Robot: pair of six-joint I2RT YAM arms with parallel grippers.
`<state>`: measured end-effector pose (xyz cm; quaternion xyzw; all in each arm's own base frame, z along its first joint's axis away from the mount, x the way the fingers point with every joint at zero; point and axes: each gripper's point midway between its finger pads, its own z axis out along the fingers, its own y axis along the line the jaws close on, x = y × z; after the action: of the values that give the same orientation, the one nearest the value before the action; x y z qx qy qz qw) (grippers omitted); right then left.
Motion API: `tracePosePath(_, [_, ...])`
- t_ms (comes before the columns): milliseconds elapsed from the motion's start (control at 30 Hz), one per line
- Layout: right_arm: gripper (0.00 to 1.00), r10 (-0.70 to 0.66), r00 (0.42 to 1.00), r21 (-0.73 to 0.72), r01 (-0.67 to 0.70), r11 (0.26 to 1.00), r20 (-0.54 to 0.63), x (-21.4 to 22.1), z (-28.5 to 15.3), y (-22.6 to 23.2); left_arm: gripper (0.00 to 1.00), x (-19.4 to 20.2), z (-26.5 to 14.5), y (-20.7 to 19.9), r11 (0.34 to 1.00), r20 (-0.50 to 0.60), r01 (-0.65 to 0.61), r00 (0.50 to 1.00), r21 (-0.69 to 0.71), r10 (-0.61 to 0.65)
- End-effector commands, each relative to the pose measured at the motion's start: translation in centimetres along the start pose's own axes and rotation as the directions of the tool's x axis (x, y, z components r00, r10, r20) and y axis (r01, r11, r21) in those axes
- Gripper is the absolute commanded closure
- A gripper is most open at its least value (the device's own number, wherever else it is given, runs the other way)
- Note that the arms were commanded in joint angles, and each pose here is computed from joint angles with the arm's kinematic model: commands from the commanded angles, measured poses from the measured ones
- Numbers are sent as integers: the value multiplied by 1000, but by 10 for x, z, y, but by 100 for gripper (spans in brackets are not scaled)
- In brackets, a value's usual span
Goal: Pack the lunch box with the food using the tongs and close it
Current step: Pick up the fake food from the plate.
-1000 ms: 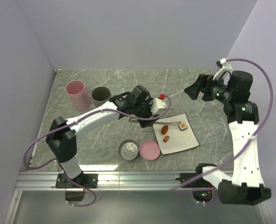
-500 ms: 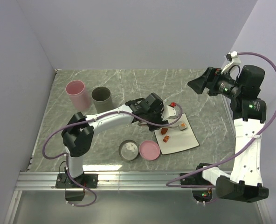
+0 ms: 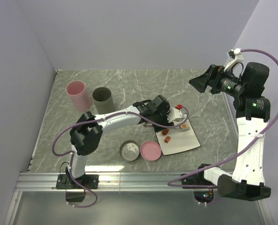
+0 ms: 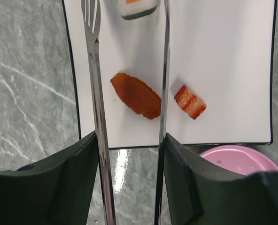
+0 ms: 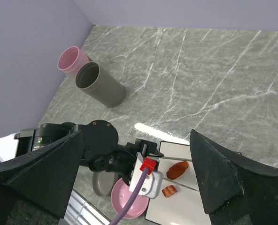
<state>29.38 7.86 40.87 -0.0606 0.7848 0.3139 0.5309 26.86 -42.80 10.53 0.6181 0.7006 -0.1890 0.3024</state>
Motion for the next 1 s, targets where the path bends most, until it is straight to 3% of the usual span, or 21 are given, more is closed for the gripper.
tracePosePath(0, [0,-37,999,-25,38,999,37,-14,-5,10,42,-26,0,-3,1000,61,-8,998,15,7])
tracePosePath(567, [0,-36,998,-35,38,999,46,-18,-3,10,60,-22,-2,-4,1000,31,3,1000,9,-3])
tracePosePath(967, [0,-33,999,-71,35,997,26,-11,0,11,70,-50,-72,1,998,116,55,992,1,-55])
